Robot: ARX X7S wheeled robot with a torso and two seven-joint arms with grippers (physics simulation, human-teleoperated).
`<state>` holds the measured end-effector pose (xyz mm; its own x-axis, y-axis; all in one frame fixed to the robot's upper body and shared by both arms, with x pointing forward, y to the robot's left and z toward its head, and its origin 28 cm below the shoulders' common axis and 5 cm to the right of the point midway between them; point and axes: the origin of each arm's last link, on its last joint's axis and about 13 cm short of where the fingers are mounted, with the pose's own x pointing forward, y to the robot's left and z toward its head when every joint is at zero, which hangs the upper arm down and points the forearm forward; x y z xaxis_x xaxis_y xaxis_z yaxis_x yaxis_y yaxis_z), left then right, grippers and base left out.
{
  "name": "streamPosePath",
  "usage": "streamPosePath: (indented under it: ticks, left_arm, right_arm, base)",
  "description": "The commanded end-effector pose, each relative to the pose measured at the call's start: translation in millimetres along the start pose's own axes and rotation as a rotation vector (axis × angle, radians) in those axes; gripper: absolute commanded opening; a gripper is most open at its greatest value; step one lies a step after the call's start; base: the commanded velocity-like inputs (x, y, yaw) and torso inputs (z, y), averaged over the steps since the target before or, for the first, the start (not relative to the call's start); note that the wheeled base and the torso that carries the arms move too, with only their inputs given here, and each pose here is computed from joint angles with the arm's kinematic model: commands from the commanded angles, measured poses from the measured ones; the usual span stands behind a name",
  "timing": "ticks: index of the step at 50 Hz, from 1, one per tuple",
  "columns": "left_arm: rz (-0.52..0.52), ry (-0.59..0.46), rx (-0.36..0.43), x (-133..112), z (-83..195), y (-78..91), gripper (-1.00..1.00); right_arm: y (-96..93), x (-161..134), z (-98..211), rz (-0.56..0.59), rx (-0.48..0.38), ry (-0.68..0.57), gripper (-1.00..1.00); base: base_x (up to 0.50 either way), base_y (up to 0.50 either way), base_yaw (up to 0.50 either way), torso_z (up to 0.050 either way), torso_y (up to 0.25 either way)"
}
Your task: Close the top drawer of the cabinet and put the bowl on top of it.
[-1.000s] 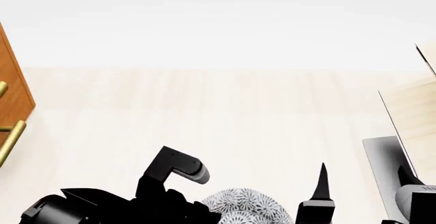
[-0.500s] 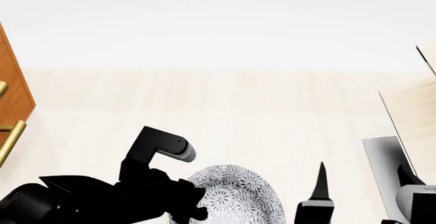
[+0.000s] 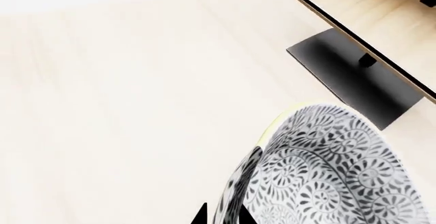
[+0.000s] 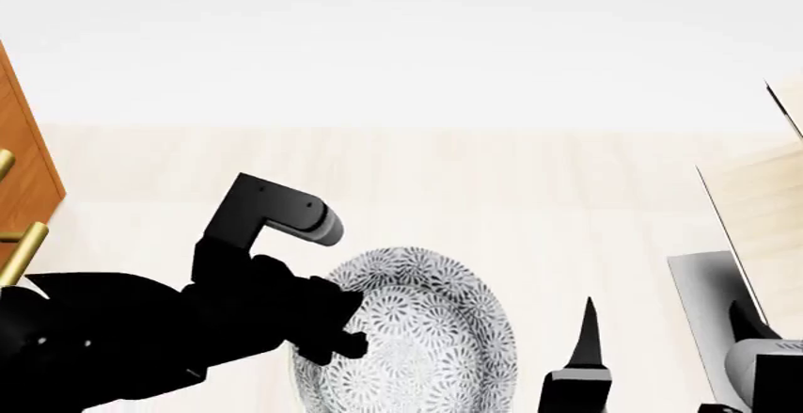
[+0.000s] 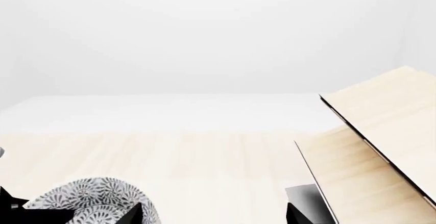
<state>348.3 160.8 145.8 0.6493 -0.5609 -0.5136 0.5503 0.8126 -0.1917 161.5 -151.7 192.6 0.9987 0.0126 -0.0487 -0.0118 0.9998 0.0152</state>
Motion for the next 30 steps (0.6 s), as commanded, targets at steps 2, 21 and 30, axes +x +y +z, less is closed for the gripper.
streamPosePath:
  ticks: [2,21,30]
  left_arm:
    - [0.024,-0.062,0.017,-17,23,-2.5,-1.0]
    - [0.074,-0.159,0.025,-42,52,-3.2,-1.0]
    - [0.089,-0.192,0.038,-54,65,-5.8,-1.0]
  right_arm:
    - [1.2,1,-2,0.005,0.002,0.003,1.0]
    - [3.3,0,6,0.008,-0.008,-0.007,1.0]
    - [3.7,-1,10,0.01,-0.014,-0.013,1.0]
  base:
    - [0.0,0.0,0.0,0.0,0.0]
    - [0.0,0.0,0.0,0.0,0.0]
    - [0.0,0.0,0.0,0.0,0.0]
